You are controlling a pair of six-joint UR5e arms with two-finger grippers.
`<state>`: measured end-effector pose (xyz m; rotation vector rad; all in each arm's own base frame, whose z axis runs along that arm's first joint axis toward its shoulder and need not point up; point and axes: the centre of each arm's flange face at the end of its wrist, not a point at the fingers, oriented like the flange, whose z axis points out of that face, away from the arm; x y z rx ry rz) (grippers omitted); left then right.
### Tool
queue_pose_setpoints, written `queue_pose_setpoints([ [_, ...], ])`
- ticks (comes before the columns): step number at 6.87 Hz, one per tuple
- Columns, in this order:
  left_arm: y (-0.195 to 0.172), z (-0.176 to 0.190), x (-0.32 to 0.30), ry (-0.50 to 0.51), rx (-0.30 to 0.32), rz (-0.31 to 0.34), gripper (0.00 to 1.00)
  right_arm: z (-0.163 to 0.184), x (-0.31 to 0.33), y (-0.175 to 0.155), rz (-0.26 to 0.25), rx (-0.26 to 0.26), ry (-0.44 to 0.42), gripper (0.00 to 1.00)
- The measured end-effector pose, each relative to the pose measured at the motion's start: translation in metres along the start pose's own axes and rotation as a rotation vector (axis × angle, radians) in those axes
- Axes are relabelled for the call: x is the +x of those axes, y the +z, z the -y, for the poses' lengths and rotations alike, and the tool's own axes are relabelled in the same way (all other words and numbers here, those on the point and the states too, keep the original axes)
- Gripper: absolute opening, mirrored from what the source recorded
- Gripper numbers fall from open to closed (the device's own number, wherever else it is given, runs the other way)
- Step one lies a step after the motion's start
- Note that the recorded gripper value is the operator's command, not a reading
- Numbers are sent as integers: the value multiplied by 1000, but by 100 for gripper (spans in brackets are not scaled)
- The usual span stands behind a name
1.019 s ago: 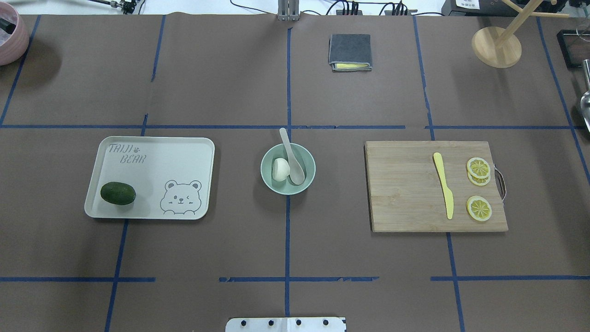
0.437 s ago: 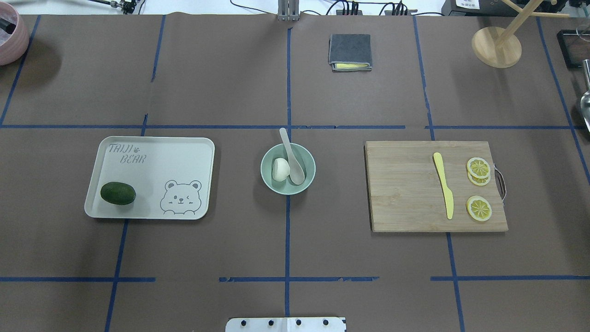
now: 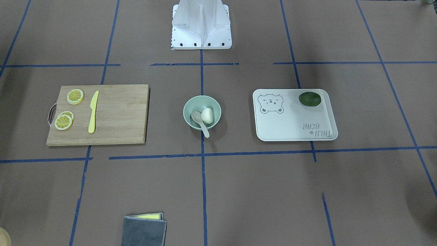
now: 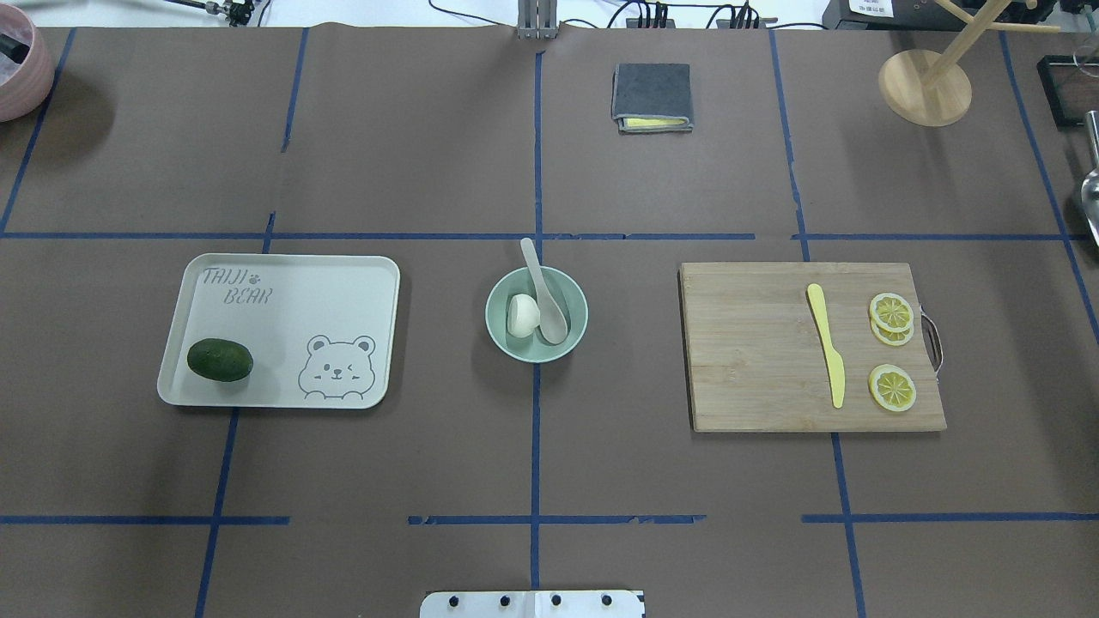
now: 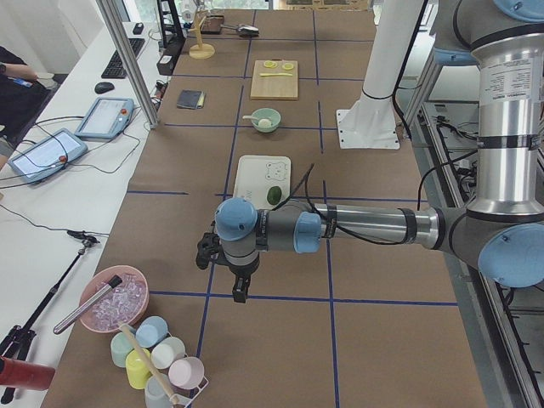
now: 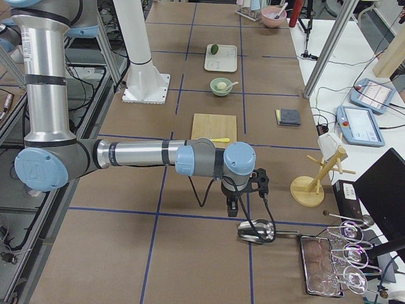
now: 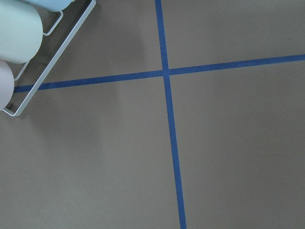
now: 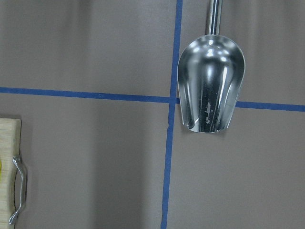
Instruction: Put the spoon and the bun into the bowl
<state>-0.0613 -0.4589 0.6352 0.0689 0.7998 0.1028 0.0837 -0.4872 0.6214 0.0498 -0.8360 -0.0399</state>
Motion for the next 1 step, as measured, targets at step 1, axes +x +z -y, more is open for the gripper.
queue_pose_setpoints([
  [1,0,0,0,1,0,0,100,0,0,0,0,1,0,100],
])
